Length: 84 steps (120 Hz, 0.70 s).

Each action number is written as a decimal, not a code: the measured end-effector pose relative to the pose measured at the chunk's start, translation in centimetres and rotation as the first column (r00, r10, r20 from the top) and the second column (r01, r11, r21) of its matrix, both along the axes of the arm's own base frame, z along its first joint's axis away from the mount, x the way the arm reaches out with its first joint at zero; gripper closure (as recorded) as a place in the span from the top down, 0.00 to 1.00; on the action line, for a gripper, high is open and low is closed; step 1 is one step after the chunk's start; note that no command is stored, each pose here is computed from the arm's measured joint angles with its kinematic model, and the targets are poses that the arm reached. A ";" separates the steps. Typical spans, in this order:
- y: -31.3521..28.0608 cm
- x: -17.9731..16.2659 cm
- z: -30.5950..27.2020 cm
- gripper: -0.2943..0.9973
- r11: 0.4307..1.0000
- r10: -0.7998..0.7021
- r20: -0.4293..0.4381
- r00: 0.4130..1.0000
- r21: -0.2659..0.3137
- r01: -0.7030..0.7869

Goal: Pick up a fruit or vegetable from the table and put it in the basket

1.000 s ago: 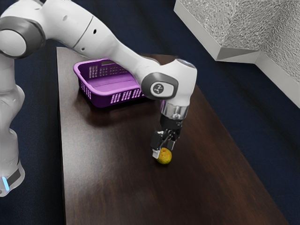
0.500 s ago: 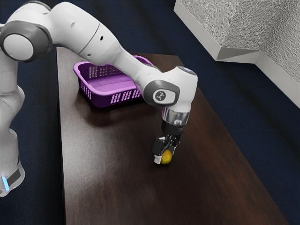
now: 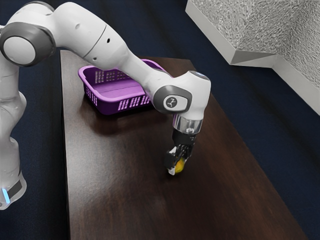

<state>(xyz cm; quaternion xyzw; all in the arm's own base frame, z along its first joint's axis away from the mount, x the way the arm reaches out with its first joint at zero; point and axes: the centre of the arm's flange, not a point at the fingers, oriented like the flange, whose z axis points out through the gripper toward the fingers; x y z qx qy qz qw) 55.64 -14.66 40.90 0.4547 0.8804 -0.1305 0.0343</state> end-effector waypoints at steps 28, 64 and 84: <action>0.7 0.1 3.1 0.45 1.000 -0.002 0.058 0.998 -0.003 0.002; 14.2 0.2 10.6 0.45 0.978 0.209 0.183 0.960 -0.049 -0.204; 29.4 -2.7 12.3 0.45 0.894 0.446 0.208 0.871 -0.062 -0.443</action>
